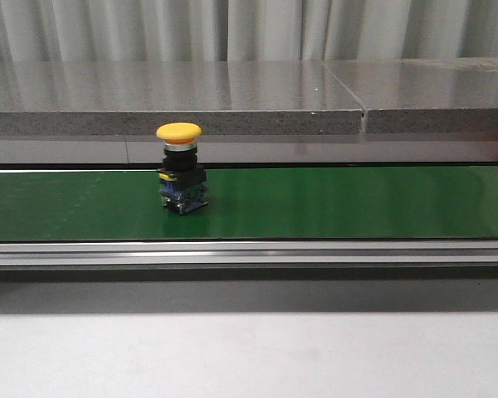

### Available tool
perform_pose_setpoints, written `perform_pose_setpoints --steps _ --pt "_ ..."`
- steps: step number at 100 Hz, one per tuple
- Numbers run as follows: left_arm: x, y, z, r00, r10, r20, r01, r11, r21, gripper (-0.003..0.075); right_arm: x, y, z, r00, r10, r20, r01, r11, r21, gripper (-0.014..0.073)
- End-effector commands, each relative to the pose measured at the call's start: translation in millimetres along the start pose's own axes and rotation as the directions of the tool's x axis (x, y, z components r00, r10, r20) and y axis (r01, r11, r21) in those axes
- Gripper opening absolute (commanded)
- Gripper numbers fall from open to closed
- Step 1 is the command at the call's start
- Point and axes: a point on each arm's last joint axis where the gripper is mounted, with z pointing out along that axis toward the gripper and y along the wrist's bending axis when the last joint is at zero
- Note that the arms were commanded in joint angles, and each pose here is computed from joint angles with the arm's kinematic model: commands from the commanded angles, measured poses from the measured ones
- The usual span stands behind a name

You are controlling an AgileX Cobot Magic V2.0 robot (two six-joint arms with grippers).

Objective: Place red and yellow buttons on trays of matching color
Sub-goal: 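Carry the red button into the red tray and release it, then move the right gripper back over the yellow button on the belt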

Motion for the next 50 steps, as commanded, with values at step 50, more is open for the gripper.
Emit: perform_pose_setpoints --steps 50 --pt "-13 0 -4 0.996 -0.013 0.090 0.013 1.000 0.001 -0.0021 -5 38 -142 0.943 -0.073 0.325 0.100 0.993 -0.067 0.0552"
